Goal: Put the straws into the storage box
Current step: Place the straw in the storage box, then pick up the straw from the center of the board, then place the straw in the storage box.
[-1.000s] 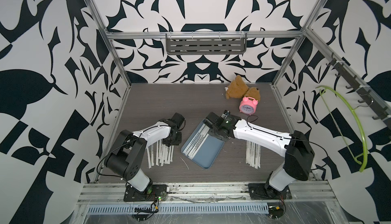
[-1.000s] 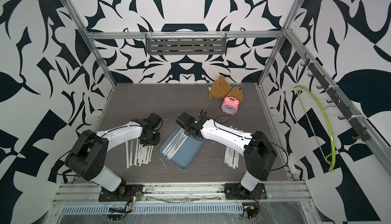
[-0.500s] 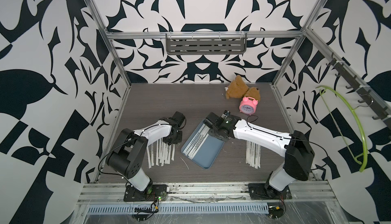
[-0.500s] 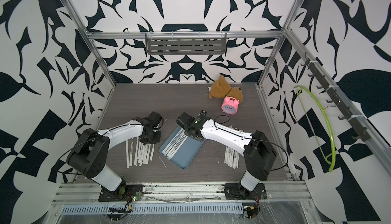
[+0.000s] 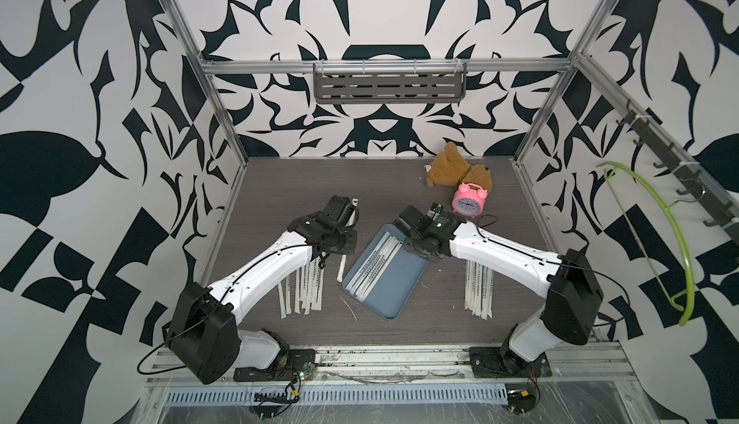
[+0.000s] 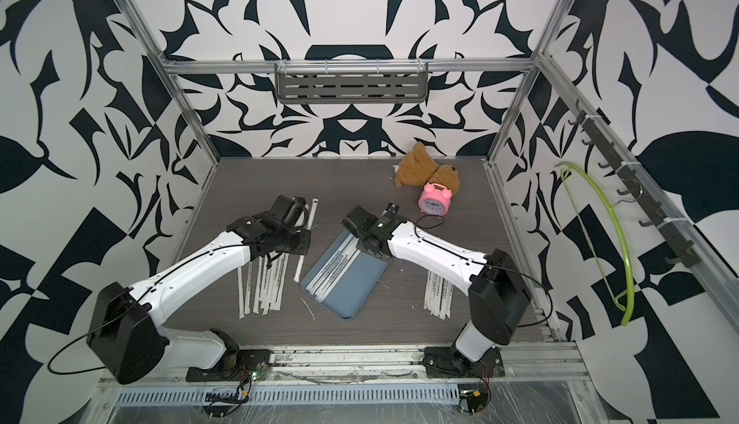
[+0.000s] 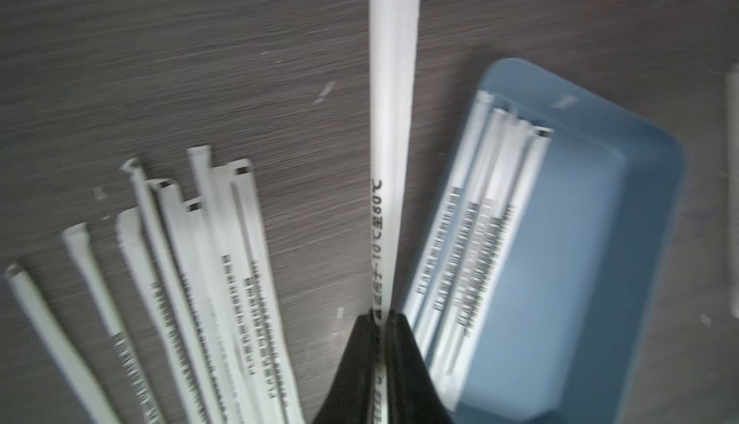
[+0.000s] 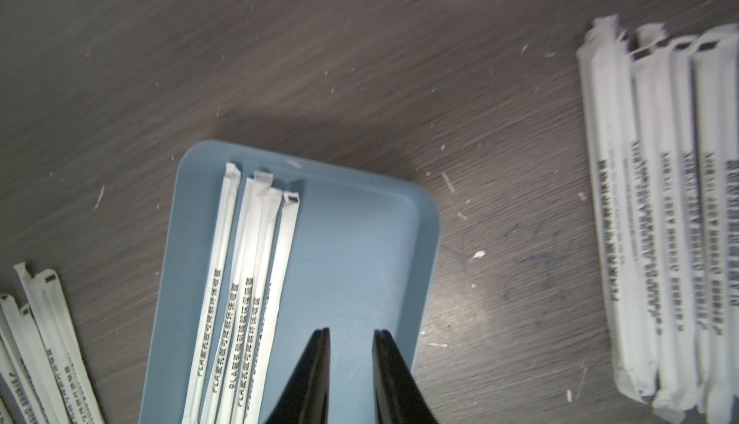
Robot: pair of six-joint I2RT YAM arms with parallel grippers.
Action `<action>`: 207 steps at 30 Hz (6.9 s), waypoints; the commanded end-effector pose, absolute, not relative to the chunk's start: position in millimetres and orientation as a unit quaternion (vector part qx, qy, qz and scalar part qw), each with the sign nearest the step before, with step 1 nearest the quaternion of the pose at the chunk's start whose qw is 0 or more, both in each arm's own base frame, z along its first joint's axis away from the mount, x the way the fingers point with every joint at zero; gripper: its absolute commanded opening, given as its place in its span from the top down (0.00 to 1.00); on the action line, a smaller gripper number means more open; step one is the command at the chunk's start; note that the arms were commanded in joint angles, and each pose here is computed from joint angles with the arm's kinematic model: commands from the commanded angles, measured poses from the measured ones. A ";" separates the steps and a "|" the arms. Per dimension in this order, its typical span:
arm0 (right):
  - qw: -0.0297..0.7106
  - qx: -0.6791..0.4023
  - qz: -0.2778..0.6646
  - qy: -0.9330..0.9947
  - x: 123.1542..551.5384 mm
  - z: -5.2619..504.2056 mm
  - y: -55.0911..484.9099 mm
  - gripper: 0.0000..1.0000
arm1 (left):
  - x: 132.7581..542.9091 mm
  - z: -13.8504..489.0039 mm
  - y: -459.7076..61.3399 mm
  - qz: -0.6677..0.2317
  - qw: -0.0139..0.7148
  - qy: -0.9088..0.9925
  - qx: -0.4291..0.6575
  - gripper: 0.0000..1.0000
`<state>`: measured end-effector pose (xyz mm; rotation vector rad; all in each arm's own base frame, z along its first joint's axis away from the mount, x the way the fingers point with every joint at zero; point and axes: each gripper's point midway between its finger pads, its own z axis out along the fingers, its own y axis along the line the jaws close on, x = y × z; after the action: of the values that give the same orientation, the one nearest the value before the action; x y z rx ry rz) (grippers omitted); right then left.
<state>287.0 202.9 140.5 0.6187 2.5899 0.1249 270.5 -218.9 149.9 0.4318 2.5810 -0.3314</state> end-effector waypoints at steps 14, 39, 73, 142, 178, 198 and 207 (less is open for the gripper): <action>0.257 0.267 0.005 0.929 286.9 157.1 130.3 0.76 | 216.2 60.8 -307.3 -0.157 0.121 0.928 0.315 0.91; 0.257 0.265 -0.004 0.929 281.5 151.9 124.3 0.76 | 217.0 22.2 -301.2 -0.109 0.075 0.932 0.337 0.89; 0.251 0.260 -0.012 0.932 271.8 144.3 116.4 0.76 | 231.3 94.7 -303.3 -0.120 0.137 0.935 0.306 0.66; 0.081 0.140 -0.011 0.987 251.5 57.1 75.5 0.71 | 263.1 129.9 -278.7 -0.143 0.225 0.938 0.220 0.46; 0.048 0.155 -0.022 0.987 262.6 19.8 59.5 0.78 | 297.0 128.8 -241.8 -0.134 0.235 0.948 0.170 0.43; 0.067 0.150 0.125 0.978 263.4 45.0 115.1 0.91 | 297.4 121.1 -251.2 -0.151 0.215 0.952 0.158 0.44; 0.052 0.162 0.131 0.977 248.1 26.1 113.7 0.92 | 294.1 118.5 -247.2 -0.150 0.218 0.952 0.155 0.44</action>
<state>246.6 112.4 25.9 0.4776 2.9862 0.3869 294.0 -246.9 115.6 0.4376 2.6471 -0.3986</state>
